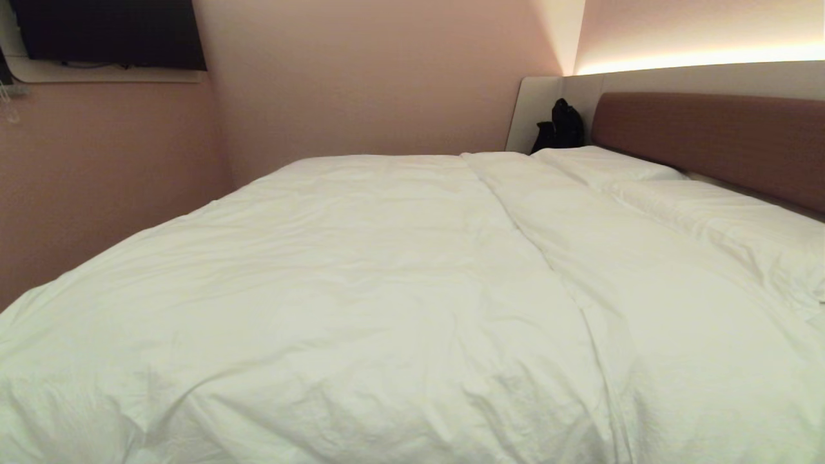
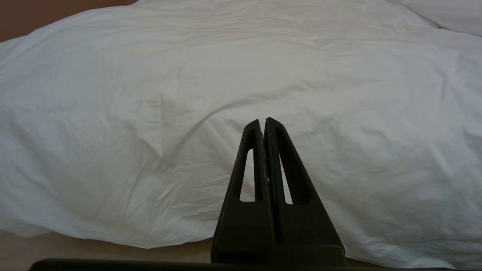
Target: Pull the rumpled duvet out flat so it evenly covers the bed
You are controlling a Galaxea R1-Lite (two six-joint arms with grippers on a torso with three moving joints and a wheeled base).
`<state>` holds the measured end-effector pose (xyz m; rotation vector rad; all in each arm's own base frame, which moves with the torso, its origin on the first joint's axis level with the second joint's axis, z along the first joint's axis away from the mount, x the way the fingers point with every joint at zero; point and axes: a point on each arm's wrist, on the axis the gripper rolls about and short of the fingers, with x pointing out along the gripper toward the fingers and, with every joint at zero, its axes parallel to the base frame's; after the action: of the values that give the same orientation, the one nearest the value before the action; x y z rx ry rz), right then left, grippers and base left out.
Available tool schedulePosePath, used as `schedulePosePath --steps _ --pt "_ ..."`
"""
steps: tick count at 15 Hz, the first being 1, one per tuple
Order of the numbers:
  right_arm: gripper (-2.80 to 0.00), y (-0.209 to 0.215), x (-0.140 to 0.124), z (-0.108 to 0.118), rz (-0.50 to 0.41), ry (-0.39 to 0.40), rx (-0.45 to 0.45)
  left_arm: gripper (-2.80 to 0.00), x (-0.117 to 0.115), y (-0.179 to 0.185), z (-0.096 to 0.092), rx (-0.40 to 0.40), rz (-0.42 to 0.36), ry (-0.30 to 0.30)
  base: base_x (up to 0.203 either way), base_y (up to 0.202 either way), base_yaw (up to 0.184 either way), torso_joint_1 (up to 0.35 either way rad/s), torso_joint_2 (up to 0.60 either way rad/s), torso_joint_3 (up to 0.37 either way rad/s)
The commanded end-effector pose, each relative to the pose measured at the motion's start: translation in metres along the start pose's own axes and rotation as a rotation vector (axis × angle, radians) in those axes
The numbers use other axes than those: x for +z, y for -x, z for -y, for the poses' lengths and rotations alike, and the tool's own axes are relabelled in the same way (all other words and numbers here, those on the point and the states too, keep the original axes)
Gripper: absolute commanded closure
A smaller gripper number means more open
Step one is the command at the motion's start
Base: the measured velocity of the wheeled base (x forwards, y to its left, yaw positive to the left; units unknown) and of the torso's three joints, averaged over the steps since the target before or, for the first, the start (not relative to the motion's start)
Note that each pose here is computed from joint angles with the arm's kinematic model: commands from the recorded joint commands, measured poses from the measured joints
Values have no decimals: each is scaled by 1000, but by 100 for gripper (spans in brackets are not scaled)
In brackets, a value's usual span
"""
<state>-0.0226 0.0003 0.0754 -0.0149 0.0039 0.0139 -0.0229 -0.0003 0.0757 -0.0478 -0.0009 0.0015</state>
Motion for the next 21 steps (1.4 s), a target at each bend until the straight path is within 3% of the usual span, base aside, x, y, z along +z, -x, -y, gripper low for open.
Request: schedulePosePath --steps 1,4,10,21 --pt "0 0 0 0 1 0 1 0 0 0 0 3 0 9 0 0 0 0 0 0" --pt "0 0 0 0 1 0 1 0 0 0 0 4 4 37 0 0 0 0 0 0" --pt "0 0 0 0 1 0 1 0 1 0 0 4 4 38 0 13 -1 1 1 1" --pt "0 0 0 0 1 0 0 0 1 0 0 4 4 38 0 191 -1 4 2 2"
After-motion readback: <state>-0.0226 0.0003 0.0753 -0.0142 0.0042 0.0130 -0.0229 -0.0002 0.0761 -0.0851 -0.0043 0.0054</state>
